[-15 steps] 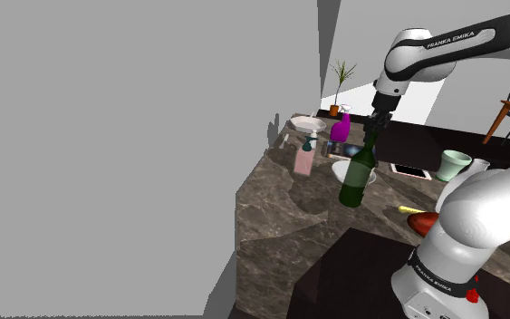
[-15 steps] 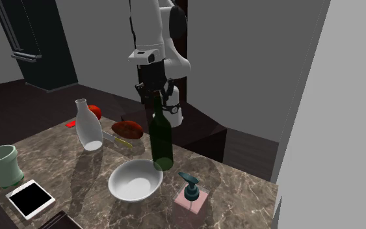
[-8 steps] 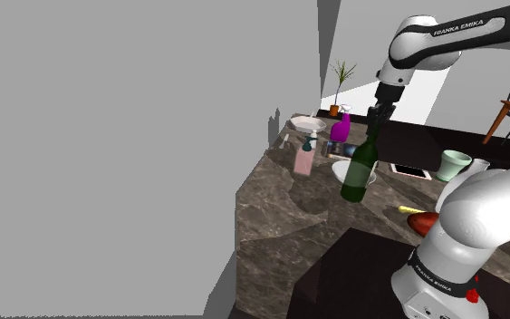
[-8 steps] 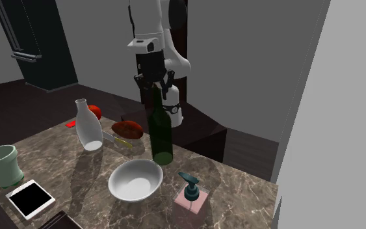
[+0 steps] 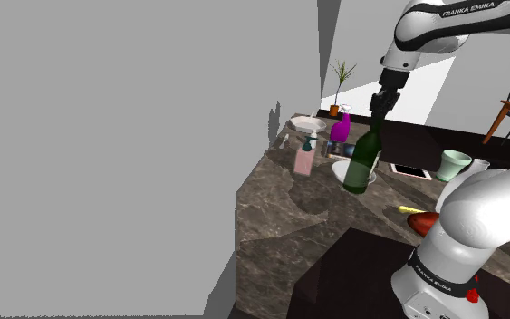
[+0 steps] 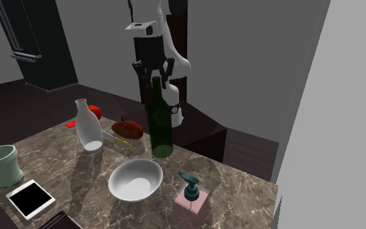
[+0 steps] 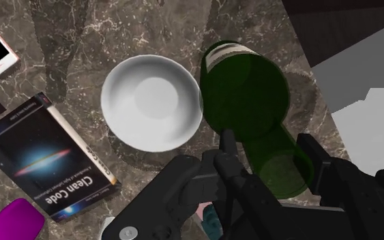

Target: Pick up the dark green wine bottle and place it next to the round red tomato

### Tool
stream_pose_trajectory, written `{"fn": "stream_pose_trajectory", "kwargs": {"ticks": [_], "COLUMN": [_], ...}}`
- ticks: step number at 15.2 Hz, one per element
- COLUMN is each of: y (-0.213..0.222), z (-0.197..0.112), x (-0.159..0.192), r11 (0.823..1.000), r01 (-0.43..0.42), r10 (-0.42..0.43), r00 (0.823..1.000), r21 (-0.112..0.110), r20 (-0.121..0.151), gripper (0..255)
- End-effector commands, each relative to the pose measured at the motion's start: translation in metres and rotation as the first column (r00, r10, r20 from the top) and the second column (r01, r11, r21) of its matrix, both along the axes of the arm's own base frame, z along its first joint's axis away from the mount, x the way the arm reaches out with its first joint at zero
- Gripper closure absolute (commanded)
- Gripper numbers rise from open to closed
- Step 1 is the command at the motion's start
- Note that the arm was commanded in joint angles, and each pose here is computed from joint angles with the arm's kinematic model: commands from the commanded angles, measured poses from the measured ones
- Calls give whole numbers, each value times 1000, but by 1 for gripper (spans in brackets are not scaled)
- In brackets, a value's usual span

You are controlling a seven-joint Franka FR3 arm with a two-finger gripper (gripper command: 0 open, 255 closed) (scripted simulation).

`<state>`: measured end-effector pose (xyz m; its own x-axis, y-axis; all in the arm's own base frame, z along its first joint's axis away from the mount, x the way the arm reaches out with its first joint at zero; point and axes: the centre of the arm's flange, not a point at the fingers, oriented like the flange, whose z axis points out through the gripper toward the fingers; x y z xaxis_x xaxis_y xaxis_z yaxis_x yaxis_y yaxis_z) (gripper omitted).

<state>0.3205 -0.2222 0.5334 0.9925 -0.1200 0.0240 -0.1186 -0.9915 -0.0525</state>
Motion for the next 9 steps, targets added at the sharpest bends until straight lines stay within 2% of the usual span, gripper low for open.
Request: {"fn": "stream_pose_trajectory", "kwargs": {"ticks": [1, 9], "y": [0, 0], "z": [11, 53], "x": [-1, -1], "r11": [1000, 1000], "r01": [0, 0], "r10": [0, 0], "r00": [1000, 1000], "r21": [0, 0], "r20": [0, 0], "gripper": [255, 255]}}
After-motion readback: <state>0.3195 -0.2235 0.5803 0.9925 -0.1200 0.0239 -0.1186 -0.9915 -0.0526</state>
